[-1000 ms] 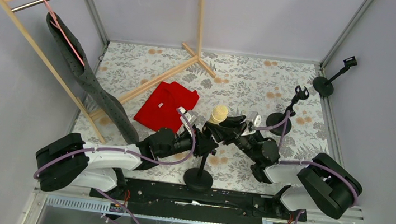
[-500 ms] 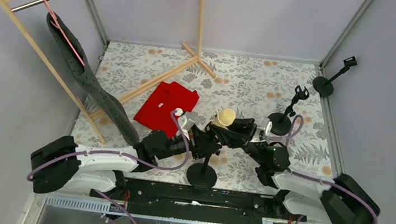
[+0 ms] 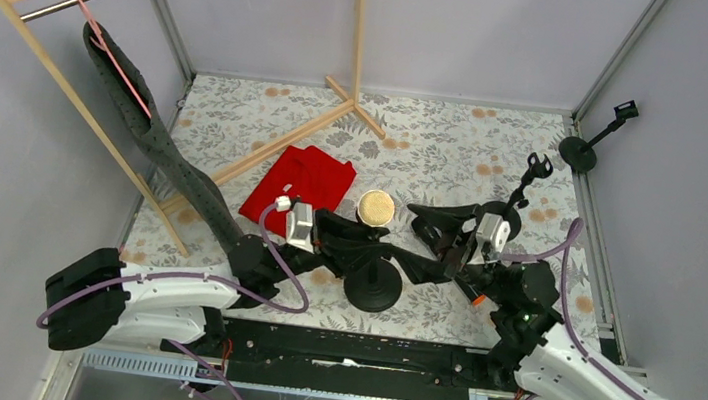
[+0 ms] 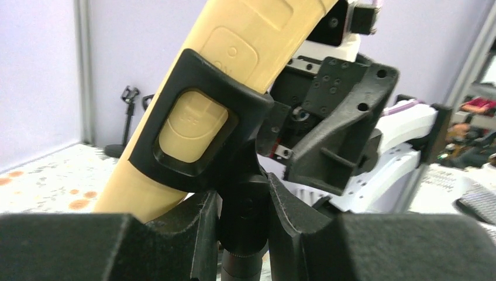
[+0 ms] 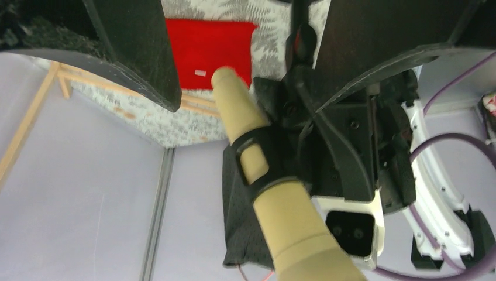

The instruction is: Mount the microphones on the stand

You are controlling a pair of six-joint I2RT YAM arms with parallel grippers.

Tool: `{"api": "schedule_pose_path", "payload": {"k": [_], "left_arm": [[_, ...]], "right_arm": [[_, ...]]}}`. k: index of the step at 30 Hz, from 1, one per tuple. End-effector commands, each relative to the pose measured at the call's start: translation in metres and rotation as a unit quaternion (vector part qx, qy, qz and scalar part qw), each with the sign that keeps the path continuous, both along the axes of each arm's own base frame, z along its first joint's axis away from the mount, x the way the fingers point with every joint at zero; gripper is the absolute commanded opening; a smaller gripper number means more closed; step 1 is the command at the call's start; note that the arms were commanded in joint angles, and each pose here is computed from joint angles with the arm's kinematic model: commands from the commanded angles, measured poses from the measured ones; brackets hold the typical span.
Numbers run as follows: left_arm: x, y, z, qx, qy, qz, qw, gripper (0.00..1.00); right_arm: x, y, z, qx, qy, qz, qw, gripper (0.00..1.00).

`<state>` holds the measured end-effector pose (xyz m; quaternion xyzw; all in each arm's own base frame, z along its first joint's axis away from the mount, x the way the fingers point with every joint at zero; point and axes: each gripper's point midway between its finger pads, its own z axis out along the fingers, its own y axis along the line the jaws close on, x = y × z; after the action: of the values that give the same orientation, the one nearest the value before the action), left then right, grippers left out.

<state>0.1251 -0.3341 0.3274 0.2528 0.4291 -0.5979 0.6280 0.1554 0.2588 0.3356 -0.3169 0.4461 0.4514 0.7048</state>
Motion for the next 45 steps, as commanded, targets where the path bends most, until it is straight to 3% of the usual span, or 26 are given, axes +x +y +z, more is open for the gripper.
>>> {"api": "schedule_pose_path", "payload": {"k": [1, 12, 19, 22, 27, 31, 36, 45], "left_arm": [[0.005, 0.019, 0.051, -0.057, -0.095, 0.063, 0.992, 0.00], [0.045, 0.001, 0.013, 0.025, -0.136, 0.157, 0.978, 0.00], [0.059, -0.006, -0.006, 0.075, -0.160, 0.190, 0.966, 0.02], [0.065, -0.004, -0.011, 0.086, -0.164, 0.205, 0.961, 0.06], [0.069, -0.013, -0.022, 0.109, -0.179, 0.202, 0.957, 0.03], [0.065, -0.018, -0.032, 0.133, -0.206, 0.190, 0.951, 0.00], [0.064, -0.019, -0.047, 0.180, -0.244, 0.185, 0.935, 0.00], [0.072, -0.018, -0.060, 0.252, -0.289, 0.199, 0.902, 0.00]], "right_arm": [[-0.003, -0.007, -0.039, -0.071, 0.056, -0.008, 0.996, 0.88], [0.014, -0.059, -0.042, -0.074, 0.178, -0.141, 0.971, 0.90], [0.027, -0.095, -0.054, -0.089, 0.303, -0.246, 0.917, 0.91], [0.034, -0.117, -0.049, -0.083, 0.330, -0.304, 0.890, 0.91], [0.037, -0.140, -0.025, -0.043, 0.349, -0.354, 0.867, 0.92], [0.031, -0.142, 0.021, -0.015, 0.344, -0.338, 0.876, 0.92], [0.025, -0.111, 0.058, -0.065, 0.373, -0.280, 0.882, 0.93], [0.032, -0.011, -0.013, -0.257, 0.466, -0.145, 0.834, 0.99]]}}
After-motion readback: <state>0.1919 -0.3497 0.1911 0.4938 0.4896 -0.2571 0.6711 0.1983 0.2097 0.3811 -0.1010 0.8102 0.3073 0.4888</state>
